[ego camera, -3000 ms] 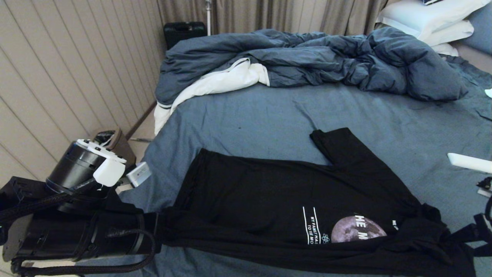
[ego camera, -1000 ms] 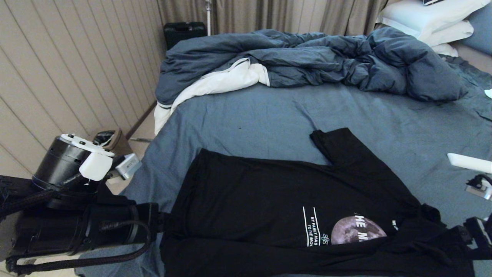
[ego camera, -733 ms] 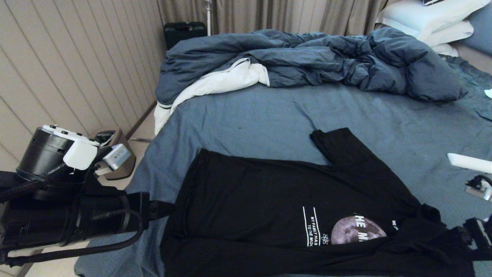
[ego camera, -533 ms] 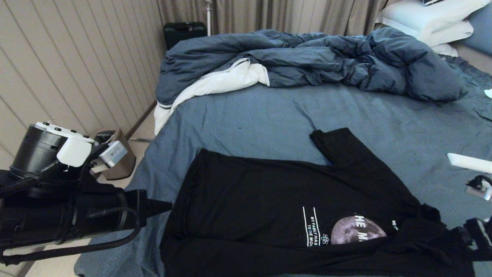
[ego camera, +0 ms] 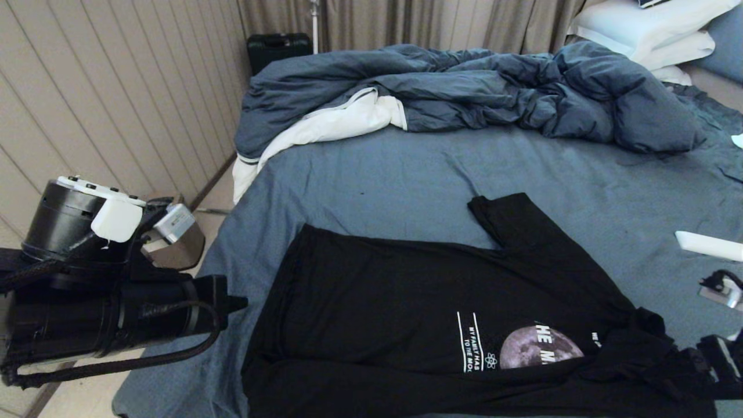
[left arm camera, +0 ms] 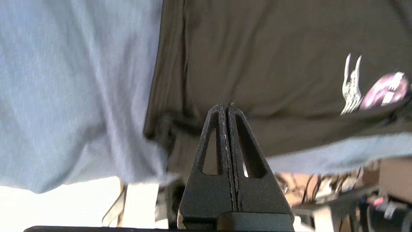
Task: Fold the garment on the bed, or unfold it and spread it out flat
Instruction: Fold the black T-shirt
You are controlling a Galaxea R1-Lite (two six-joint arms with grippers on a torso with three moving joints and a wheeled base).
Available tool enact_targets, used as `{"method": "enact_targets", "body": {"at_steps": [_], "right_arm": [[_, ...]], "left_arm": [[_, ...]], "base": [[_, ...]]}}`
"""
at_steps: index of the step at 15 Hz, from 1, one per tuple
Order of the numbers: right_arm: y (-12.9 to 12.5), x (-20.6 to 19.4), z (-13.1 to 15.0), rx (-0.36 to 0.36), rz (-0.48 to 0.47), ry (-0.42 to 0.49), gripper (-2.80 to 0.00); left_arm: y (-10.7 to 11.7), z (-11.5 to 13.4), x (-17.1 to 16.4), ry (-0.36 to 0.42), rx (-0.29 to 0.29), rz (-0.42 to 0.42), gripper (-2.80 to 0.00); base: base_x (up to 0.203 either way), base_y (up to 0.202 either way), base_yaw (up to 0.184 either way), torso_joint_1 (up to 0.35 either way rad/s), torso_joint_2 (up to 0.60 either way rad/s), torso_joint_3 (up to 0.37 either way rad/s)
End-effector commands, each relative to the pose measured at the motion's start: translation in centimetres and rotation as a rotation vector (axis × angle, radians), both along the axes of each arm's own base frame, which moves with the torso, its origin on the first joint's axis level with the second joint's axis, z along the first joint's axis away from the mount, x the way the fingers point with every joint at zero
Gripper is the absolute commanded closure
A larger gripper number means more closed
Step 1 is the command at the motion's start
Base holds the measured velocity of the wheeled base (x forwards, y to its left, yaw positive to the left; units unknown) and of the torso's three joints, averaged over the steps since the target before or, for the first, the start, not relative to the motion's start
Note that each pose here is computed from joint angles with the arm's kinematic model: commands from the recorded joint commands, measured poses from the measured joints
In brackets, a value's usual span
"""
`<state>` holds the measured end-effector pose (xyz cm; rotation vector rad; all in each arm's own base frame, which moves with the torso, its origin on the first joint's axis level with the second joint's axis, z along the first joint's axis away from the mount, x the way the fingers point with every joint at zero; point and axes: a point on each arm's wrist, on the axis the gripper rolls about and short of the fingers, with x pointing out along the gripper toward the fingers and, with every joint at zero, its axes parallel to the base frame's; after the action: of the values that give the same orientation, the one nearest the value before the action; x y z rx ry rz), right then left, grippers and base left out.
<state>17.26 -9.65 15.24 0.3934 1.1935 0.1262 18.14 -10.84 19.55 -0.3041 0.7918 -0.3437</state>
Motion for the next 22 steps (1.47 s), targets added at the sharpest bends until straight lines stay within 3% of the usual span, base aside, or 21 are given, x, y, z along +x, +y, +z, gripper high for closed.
{"method": "enact_targets", "body": {"at_steps": [1, 6, 7, 16, 22], "right_arm": [[0.1, 0.3, -0.5, 0.017, 0.016, 0.019, -2.8], [0.4, 1.4, -1.7, 0.051, 0.04, 0.049, -2.8], [0.4, 1.4, -1.9, 0.055, 0.04, 0.055, 0.0], [-0.2, 3.4, -3.2, 0.042, 0.046, 0.031, 0.0], [-0.1, 4.7, -0.4, 0.036, 0.045, -0.094, 0.0]], "left_arm": [[-0.2, -0.4, 0.7, 0.002, -0.002, 0.01, 0.0], [-0.4, -0.2, 1.2, -0.013, -0.006, 0.011, 0.0], [-0.4, -0.2, 1.2, -0.013, -0.006, 0.011, 0.0], [0.0, -0.9, 1.1, 0.011, 0.012, 0.021, 0.0], [-0.2, -0.4, 1.4, -0.008, -0.003, 0.017, 0.0]], "base": [[0.0, 0.0, 0.0, 0.0, 0.0, 0.0], [0.0, 0.0, 0.0, 0.0, 0.0, 0.0], [0.0, 0.0, 0.0, 0.0, 0.0, 0.0], [0.0, 0.0, 0.0, 0.0, 0.0, 0.0], [0.0, 0.0, 0.0, 0.0, 0.0, 0.0]]}}
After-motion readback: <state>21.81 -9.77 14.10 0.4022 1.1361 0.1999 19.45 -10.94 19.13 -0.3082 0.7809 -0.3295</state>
